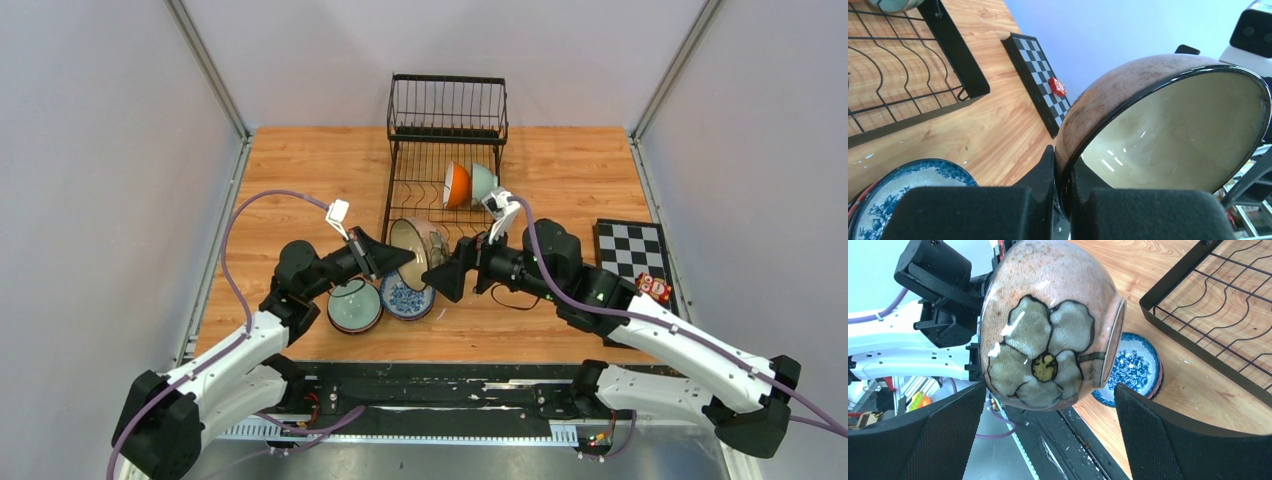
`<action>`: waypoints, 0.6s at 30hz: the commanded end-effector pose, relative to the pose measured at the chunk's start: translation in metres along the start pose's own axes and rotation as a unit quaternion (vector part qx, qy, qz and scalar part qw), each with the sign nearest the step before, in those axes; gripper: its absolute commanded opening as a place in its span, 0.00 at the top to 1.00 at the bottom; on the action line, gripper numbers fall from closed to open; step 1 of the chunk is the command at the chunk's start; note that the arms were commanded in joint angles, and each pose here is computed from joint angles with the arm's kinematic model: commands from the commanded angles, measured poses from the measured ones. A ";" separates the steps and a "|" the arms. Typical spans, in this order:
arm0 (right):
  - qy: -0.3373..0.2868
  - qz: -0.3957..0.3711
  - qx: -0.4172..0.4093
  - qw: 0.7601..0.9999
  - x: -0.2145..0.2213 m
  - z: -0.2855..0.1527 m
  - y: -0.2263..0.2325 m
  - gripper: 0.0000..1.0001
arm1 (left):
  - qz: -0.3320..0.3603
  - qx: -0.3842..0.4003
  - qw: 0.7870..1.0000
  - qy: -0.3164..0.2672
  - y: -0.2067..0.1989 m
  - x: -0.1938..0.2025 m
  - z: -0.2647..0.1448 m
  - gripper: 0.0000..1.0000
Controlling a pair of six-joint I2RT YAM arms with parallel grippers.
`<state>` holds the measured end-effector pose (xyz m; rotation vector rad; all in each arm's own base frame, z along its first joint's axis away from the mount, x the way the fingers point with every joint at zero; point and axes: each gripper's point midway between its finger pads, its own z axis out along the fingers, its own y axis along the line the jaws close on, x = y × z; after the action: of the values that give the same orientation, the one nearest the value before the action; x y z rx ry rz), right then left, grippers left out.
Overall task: Load the bowls into the dish rack
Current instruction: Place the bowl in the dish rack.
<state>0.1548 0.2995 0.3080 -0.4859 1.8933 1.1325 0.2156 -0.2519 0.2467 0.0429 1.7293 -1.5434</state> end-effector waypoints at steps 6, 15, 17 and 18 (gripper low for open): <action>-0.035 0.007 -0.043 0.998 -0.029 0.004 0.023 0.00 | 0.029 0.065 0.997 -0.029 -0.039 -0.019 -0.006 1.00; -0.036 0.011 -0.047 0.998 -0.032 0.007 0.027 0.01 | 0.042 0.031 0.998 -0.035 -0.029 -0.021 -0.008 1.00; -0.035 0.014 -0.044 0.998 -0.031 0.008 0.027 0.01 | 0.047 0.026 0.998 -0.041 -0.028 -0.023 -0.010 1.00; -0.035 0.015 -0.046 0.998 -0.032 0.009 0.028 0.02 | 0.049 0.024 0.998 -0.043 -0.028 -0.024 -0.010 1.00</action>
<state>0.1565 0.3150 0.3217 -0.4915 1.8541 1.1978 0.2090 -0.2470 0.2456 0.0577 1.7435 -1.5142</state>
